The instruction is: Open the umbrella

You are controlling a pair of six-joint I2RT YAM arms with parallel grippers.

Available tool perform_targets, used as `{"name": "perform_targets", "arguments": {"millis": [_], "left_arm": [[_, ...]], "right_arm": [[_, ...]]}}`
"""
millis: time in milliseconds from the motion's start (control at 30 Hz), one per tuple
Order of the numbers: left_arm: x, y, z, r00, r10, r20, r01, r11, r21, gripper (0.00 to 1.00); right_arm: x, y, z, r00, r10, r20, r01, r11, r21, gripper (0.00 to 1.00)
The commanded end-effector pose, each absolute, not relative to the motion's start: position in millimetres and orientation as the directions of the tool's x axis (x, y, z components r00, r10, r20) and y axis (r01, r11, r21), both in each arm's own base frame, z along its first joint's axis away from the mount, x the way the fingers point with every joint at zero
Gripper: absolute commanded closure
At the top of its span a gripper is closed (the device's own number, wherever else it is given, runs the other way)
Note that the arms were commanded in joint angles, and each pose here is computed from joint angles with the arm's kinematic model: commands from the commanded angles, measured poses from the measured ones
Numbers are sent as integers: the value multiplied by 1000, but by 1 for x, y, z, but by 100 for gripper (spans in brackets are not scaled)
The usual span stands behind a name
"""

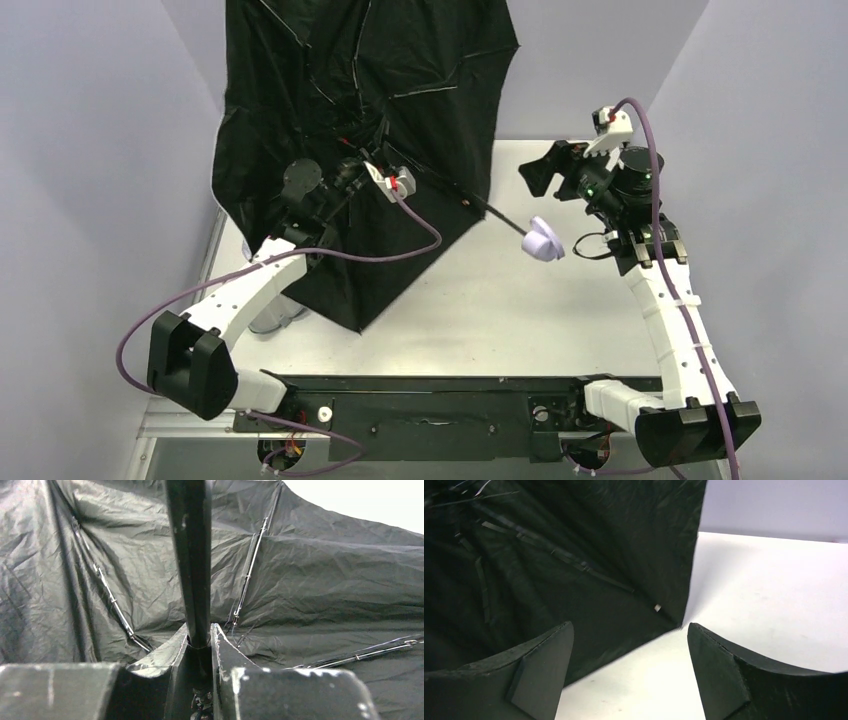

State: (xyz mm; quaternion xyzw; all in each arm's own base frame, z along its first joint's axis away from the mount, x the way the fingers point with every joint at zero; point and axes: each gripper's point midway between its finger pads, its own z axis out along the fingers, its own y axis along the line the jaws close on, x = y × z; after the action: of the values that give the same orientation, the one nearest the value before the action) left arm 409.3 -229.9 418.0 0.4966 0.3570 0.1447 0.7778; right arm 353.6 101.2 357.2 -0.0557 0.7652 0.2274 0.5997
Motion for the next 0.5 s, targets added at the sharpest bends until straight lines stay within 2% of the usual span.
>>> {"name": "perform_targets", "arguments": {"millis": [0, 100, 200, 300, 467], "left_arm": [[386, -194, 507, 763, 644, -54, -322, 451, 832, 100], [379, -194, 517, 764, 642, 68, -403, 392, 827, 100], [373, -198, 520, 760, 626, 175, -465, 336, 819, 100], [368, -204, 515, 760, 604, 241, -494, 294, 818, 100], [365, -212, 499, 750, 571, 333, -535, 228, 813, 100]], "right_arm": [[336, 145, 397, -273, 228, -935, -533, 773, 344, 21], [320, 171, 412, -302, 207, -931, -617, 702, 356, 21], [304, 191, 401, -390, 133, -911, -666, 643, 379, 21], [288, 209, 397, -426, 40, -904, -733, 571, 370, 21], [260, 230, 390, -527, -34, -849, -767, 449, 458, 23]]}}
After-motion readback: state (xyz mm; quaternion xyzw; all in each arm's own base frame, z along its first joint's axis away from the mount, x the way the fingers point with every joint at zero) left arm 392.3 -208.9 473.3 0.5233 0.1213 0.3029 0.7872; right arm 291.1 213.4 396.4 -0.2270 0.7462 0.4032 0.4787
